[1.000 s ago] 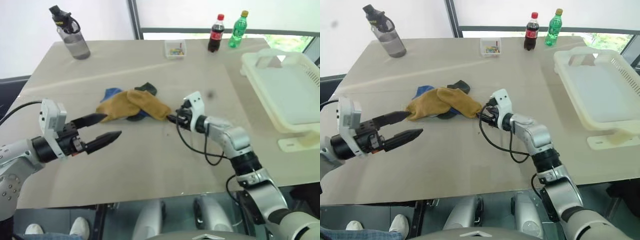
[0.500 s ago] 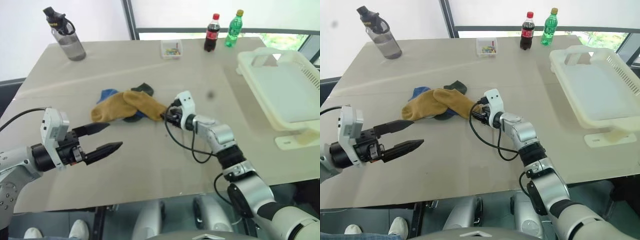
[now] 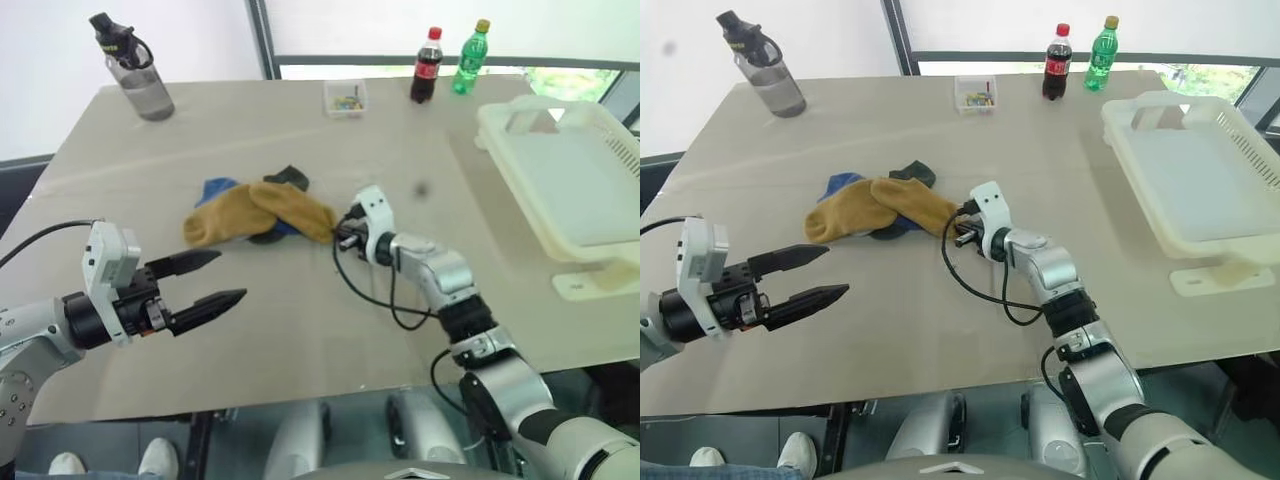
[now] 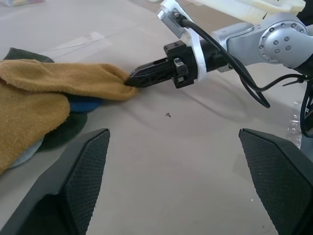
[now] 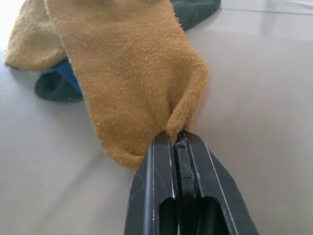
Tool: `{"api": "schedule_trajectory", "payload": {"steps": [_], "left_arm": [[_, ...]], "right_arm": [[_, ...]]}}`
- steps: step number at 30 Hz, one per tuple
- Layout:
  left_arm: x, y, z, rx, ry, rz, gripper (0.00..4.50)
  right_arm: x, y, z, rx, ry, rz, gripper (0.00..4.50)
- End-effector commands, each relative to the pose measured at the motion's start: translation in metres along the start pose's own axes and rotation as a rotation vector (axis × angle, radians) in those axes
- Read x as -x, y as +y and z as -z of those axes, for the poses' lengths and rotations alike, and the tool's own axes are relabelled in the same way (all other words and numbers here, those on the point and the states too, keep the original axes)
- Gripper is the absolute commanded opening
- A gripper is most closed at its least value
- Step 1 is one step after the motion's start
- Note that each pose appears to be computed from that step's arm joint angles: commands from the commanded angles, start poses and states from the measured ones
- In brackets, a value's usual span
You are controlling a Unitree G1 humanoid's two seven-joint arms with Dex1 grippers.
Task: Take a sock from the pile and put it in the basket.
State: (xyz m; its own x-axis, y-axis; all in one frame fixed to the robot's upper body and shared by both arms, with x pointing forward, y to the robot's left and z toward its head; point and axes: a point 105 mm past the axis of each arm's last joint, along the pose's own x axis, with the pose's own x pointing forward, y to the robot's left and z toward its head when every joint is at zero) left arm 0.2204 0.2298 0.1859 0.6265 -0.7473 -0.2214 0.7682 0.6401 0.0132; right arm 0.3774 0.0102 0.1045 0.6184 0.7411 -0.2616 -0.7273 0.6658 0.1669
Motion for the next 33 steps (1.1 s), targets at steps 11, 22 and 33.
{"api": "schedule_trajectory", "payload": {"steps": [11, 22, 33], "left_arm": [[-0.008, 0.002, -0.009, -0.037, -0.027, 0.051, 4.5], [-0.028, 0.008, -0.013, -0.048, -0.048, 0.12, 4.5], [-0.029, 0.006, -0.011, -0.046, -0.043, 0.127, 4.5]], "right_arm": [[0.131, -0.045, 0.005, -0.177, -0.025, 0.032, 0.05], [0.21, -0.064, -0.031, -0.217, -0.227, 0.061, 0.05], [0.196, 0.012, -0.096, -0.199, -0.314, -0.259, 0.05]]}}
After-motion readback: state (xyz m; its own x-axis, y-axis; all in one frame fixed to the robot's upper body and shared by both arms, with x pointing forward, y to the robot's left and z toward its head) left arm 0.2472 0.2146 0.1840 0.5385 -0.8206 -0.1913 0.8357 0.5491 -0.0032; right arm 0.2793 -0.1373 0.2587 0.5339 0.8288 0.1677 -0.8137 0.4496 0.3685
